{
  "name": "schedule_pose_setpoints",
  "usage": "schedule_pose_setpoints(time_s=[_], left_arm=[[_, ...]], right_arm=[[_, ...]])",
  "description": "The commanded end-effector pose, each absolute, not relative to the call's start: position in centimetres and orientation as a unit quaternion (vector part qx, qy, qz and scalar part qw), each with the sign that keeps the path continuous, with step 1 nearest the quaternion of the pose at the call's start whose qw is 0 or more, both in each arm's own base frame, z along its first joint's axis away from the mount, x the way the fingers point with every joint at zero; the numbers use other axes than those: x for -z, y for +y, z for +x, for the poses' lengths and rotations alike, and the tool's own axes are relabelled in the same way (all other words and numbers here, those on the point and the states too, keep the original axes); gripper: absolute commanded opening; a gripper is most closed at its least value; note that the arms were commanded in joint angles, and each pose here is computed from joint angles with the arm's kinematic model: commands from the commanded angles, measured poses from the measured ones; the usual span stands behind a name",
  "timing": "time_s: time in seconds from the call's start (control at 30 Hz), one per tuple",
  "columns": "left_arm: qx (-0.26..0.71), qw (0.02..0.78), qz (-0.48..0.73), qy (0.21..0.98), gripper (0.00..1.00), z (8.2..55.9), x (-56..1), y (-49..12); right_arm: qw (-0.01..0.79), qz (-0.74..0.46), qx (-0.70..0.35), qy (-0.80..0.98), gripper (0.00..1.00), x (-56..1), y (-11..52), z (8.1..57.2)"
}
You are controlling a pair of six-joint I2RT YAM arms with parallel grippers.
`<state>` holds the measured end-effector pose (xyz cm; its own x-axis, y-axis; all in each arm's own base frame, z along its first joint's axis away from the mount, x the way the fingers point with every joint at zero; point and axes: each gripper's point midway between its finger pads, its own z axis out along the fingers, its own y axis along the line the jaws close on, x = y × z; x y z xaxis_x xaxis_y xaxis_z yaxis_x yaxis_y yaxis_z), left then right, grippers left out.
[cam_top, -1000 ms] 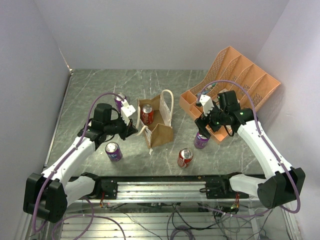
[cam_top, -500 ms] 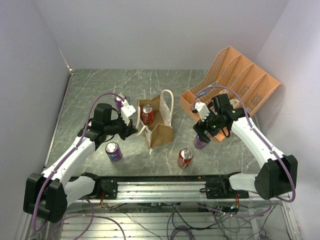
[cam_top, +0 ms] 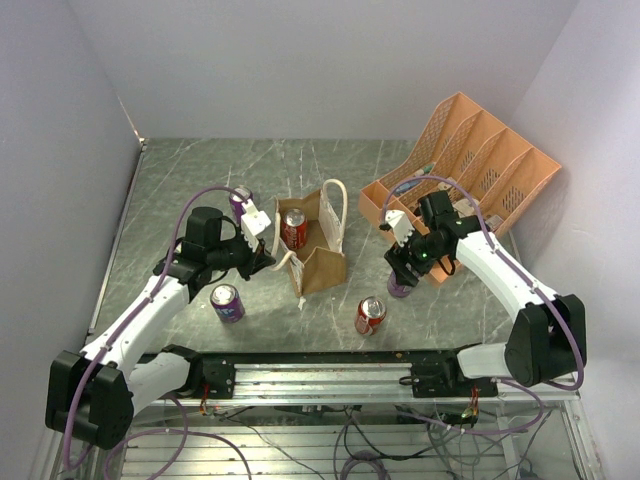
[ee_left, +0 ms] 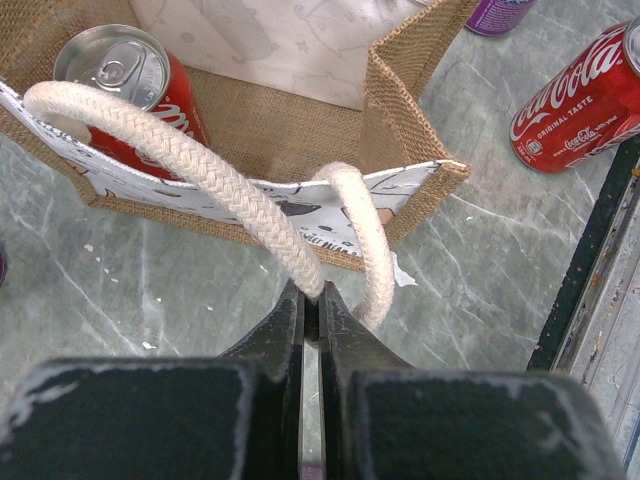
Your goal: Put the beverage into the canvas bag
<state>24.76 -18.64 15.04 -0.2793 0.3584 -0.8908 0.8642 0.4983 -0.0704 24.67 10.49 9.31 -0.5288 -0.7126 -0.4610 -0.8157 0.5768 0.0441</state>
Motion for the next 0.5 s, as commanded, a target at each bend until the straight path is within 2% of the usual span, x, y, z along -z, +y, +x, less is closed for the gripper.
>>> schedule_pose_setpoints(time_s=[0.0, 0.2, 0.33, 0.47], left_arm=[[0.299, 0.45, 0.428, 0.724, 0.07, 24.6, -16.3, -19.1], [0.292, 0.45, 0.436, 0.722, 0.07, 24.4, -16.0, -18.9], [0.294, 0.453, 0.437, 0.719, 0.07, 24.4, -16.2, -19.0], [0.291, 0.451, 0.438, 0.721, 0.07, 24.5, -16.0, -18.9]], right_arm=[[0.216, -0.444, -0.128, 0.86, 0.53, -9.5, 10.5, 24.7], [0.253, -0.45, -0.123, 0.848, 0.25, -12.1, 10.8, 25.4], [0.298, -0.454, -0.122, 0.831, 0.01, -16.4, 11.4, 26.1], [0.345, -0.463, -0.138, 0.805, 0.0, -21.1, 12.6, 26.2]])
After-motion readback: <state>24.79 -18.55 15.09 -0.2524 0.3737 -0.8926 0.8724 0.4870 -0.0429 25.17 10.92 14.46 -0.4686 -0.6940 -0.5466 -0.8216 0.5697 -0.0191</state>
